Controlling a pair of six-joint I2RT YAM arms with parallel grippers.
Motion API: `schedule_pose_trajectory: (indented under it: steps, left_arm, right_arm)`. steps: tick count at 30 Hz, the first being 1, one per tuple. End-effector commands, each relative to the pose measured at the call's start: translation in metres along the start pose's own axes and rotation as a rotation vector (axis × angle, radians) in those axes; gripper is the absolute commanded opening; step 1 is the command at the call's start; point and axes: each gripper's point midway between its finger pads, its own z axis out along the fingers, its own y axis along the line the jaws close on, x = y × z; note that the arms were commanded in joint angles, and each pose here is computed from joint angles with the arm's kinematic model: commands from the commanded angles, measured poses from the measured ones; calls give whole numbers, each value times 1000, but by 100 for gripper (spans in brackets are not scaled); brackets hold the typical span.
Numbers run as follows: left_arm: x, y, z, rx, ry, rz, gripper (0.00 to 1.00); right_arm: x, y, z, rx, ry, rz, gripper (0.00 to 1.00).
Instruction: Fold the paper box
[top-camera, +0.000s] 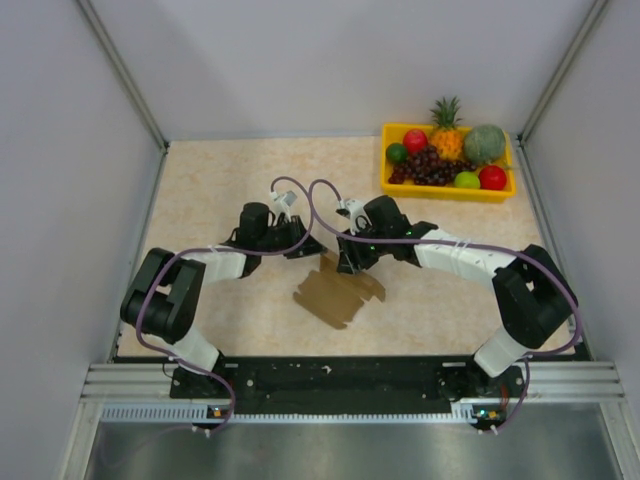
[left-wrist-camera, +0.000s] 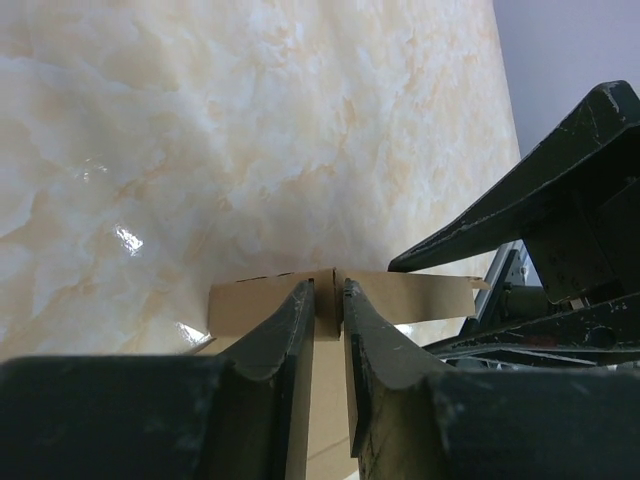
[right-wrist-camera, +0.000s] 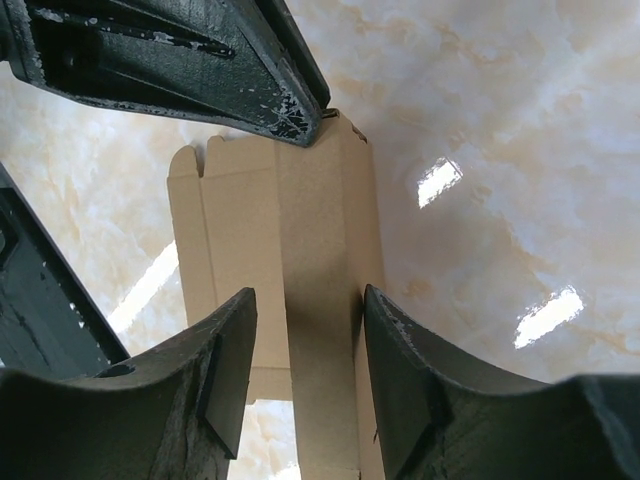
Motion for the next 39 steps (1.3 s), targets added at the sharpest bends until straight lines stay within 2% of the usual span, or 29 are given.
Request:
schedule_pose_trajectory:
  steps: [1,2,6,8,10,13,17,25,31,34,39]
  left_arm:
    - [24,29,1,-99,43,-9,20]
    - [25,32,1,-111,48,-6,21]
    - [14,23,-6,-121,20,30,37]
    - [1,16,-10,-135,-2,71,41]
    - [-6,10,-18,-163,-13,90,51]
    - [-21,-3,-27,-177,-35,128,59]
    - [-27,-10,-38,-202,-50,164,64]
    - [-23,-10,-42,-201,-48,187,69]
    - [-23,-5,-16,-129,2,122,55]
    - [-21,0,-13,-134,4,116,54]
    - [-17,1,-10,-113,4,102,58]
  right_arm:
    - [-19,17,-7,-51,-56,-10,49]
    - [-21,17,-6,-52,-56,4,49]
    - [-22,15,-6,-37,-56,-5,49]
    - [-23,16,-9,-35,-57,-14,50]
    - [-27,17,-12,-37,-72,-18,52]
    - [-32,19,-15,-35,-80,-16,54]
    - [-37,20,-18,-30,-89,4,59]
    - [-46,22,-27,-15,-114,5,62]
    - [-42,18,-25,-2,-105,12,59]
    - [-37,18,-23,-1,-93,14,58]
    - [-31,18,-18,-21,-72,17,54]
